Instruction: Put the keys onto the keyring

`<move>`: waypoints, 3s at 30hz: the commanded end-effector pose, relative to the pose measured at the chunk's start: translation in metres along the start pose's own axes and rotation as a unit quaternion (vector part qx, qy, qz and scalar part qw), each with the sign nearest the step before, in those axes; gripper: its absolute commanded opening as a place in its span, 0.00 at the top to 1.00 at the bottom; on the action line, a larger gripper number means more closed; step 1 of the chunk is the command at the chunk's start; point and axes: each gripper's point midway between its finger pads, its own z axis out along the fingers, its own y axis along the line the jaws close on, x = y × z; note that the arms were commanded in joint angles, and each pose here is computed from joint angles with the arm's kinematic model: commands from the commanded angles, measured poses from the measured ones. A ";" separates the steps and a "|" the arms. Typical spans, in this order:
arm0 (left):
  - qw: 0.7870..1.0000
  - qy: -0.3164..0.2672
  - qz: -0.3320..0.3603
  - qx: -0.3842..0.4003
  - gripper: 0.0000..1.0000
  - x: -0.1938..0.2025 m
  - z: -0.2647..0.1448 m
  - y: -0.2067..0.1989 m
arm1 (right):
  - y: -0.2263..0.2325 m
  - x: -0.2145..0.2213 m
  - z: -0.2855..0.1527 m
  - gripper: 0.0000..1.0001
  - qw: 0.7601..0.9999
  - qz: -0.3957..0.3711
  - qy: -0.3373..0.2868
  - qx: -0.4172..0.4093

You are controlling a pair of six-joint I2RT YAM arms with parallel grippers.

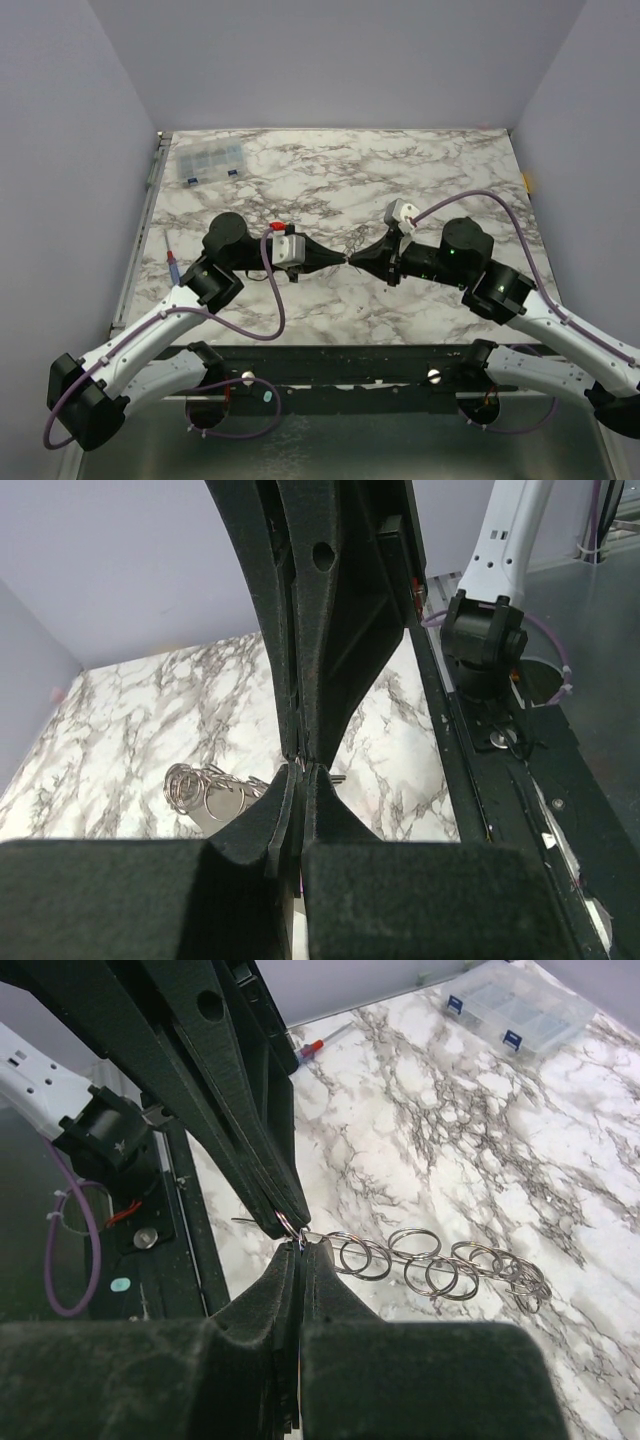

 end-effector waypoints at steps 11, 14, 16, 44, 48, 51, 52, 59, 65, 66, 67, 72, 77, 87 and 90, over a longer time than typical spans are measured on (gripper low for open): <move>0.995 -0.062 0.054 0.050 1.00 -0.042 -0.001 -0.020 | -0.008 0.009 -0.003 0.99 0.999 0.031 0.025 0.031; 0.995 -0.064 0.055 0.052 1.00 -0.044 -0.001 -0.021 | -0.009 0.008 -0.005 0.99 0.999 0.030 0.019 0.035; 0.995 -0.067 0.056 0.055 1.00 -0.045 -0.002 -0.023 | -0.011 0.007 -0.006 0.99 0.999 0.029 0.021 0.041; 0.994 -0.067 0.044 0.074 1.00 -0.041 0.000 -0.028 | -0.001 0.005 0.004 0.71 0.997 -0.067 0.017 -0.020; 0.994 -0.065 0.043 0.071 1.00 -0.040 0.000 -0.027 | -0.002 -0.006 -0.001 0.69 0.997 -0.078 0.001 -0.013; 0.995 -0.065 0.043 0.069 1.00 -0.039 0.000 -0.027 | 0.004 -0.011 -0.008 0.63 0.995 -0.091 -0.012 -0.026; 0.995 -0.065 0.043 0.067 1.00 -0.039 0.000 -0.026 | 0.008 -0.012 -0.009 0.61 0.995 -0.095 -0.015 -0.034; 0.995 -0.064 0.043 0.067 1.00 -0.039 0.000 -0.026 | 0.024 -0.021 -0.022 0.53 0.989 -0.123 -0.041 -0.073; 0.995 -0.064 0.041 0.070 1.00 -0.039 0.001 -0.026 | 0.033 -0.027 -0.019 0.52 0.985 -0.129 -0.059 -0.100; 0.995 -0.065 0.041 0.070 1.00 -0.039 0.001 -0.026 | 0.033 -0.027 -0.018 0.52 0.985 -0.129 -0.059 -0.102; 0.995 -0.065 0.042 0.070 1.00 -0.039 0.000 -0.026 | 0.033 -0.026 -0.016 0.53 0.985 -0.129 -0.058 -0.103; 0.995 -0.065 0.043 0.068 1.00 -0.039 0.000 -0.026 | 0.032 -0.024 -0.010 0.64 0.984 -0.129 -0.056 -0.105; 0.995 -0.065 0.044 0.062 1.00 -0.038 0.000 -0.024 | 0.035 -0.024 -0.008 0.69 0.983 -0.129 -0.060 -0.116; 0.996 -0.066 0.046 0.047 1.00 -0.039 0.000 -0.020 | 0.035 -0.023 -0.007 0.99 0.983 -0.128 -0.062 -0.117; 0.996 -0.064 0.048 0.025 0.98 -0.037 -0.001 -0.014 | 0.028 -0.024 -0.009 0.99 0.985 -0.134 -0.057 -0.095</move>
